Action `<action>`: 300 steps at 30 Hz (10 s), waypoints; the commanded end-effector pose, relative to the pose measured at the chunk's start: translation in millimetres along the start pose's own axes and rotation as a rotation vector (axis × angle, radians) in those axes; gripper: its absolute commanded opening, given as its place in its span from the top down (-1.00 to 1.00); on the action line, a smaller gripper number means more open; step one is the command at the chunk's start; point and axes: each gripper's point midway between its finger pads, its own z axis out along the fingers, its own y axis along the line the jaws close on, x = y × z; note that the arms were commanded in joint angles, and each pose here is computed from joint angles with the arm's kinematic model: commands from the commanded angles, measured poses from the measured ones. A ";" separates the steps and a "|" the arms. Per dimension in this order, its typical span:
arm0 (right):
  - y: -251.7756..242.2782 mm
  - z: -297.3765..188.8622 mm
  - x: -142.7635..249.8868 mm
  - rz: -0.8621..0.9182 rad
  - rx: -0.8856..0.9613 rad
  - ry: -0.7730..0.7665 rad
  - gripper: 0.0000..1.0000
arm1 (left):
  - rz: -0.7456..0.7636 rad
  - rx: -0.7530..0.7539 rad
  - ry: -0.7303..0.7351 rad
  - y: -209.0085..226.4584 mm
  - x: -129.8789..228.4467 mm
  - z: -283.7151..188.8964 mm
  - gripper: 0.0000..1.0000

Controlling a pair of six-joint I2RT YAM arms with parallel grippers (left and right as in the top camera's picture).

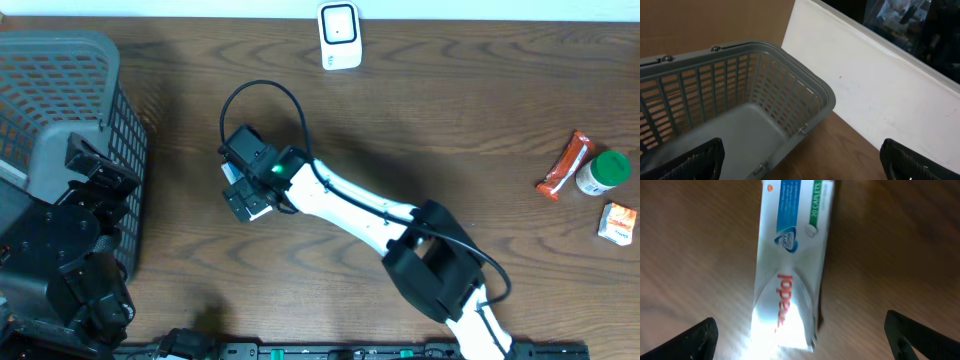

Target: Scan the item barcode

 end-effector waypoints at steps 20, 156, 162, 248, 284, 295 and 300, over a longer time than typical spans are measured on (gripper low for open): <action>-24.5 26.8 66.6 0.015 0.192 0.225 0.08 | 0.014 -0.017 -0.008 3.0 -1.0 0.7 -0.99; -33.2 -80.5 249.4 -0.061 0.249 0.887 0.97 | 0.014 -0.017 -0.008 3.0 -1.0 0.7 -0.99; -91.4 -103.9 252.9 -0.071 0.614 0.878 0.97 | 0.014 -0.017 -0.008 3.0 -1.0 0.7 -0.99; -54.1 -61.5 110.7 0.261 -0.054 0.234 0.98 | 0.014 -0.017 -0.008 3.0 -1.0 0.7 -0.99; -164.2 -76.7 190.8 0.313 0.538 0.375 0.98 | 0.014 -0.017 -0.008 3.0 -1.0 0.7 -0.99; -131.5 -108.7 139.6 0.191 0.280 0.257 -0.40 | 0.014 -0.017 -0.008 3.0 -1.0 0.7 -0.99; -158.7 -107.0 132.4 0.177 0.273 0.247 -0.99 | 0.014 -0.017 -0.008 3.0 -1.0 0.7 -1.00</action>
